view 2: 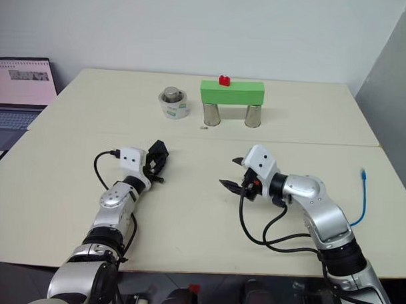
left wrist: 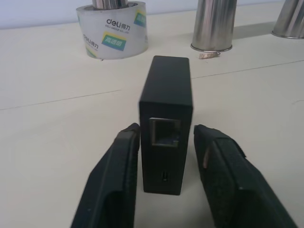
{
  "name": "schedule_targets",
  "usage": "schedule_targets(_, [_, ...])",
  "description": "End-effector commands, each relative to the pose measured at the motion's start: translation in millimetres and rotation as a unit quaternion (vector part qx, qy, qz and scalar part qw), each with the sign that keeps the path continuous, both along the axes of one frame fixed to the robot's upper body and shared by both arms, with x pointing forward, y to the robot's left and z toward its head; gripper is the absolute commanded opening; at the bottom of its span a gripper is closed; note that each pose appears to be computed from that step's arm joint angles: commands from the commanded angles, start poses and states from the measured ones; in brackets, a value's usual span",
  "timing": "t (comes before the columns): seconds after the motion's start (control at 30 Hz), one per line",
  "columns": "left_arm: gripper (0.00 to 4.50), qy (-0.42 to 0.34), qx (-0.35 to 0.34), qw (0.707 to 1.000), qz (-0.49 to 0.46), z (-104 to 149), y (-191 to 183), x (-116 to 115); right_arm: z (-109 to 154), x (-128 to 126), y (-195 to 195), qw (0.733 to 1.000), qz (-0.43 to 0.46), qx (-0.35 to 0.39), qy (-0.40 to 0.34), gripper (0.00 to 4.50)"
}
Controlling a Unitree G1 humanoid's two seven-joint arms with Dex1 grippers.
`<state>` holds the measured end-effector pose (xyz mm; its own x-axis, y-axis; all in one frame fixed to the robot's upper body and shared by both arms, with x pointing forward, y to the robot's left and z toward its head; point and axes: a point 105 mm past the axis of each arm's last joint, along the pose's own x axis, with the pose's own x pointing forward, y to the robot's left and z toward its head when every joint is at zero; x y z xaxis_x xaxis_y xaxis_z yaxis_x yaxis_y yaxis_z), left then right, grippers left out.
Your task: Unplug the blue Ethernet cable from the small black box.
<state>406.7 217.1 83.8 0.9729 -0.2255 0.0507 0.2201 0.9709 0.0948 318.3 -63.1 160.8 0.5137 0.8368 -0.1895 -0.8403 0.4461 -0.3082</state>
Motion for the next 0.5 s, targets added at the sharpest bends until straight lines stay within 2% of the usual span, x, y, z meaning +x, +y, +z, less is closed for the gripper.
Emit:
schedule_targets(0.03, [2.92,0.011,-0.002,1.0,0.004,-9,8,-8,12,0,2,1.0,0.005,0.007,-0.02,3.47])
schedule_targets(0.23, [4.18,0.035,0.039,0.999,-0.014,-13,12,-16,12,-1,1,1.0,0.005,0.01,-0.014,3.47])
schedule_targets(0.33, [4.18,0.066,0.087,0.993,-0.046,-9,19,-33,7,-5,-6,1.0,0.005,-0.004,-0.01,3.47])
schedule_targets(0.5, [4.18,0.066,0.131,0.987,-0.067,21,36,-61,5,-8,-33,1.0,-0.029,-0.009,-0.003,3.47])
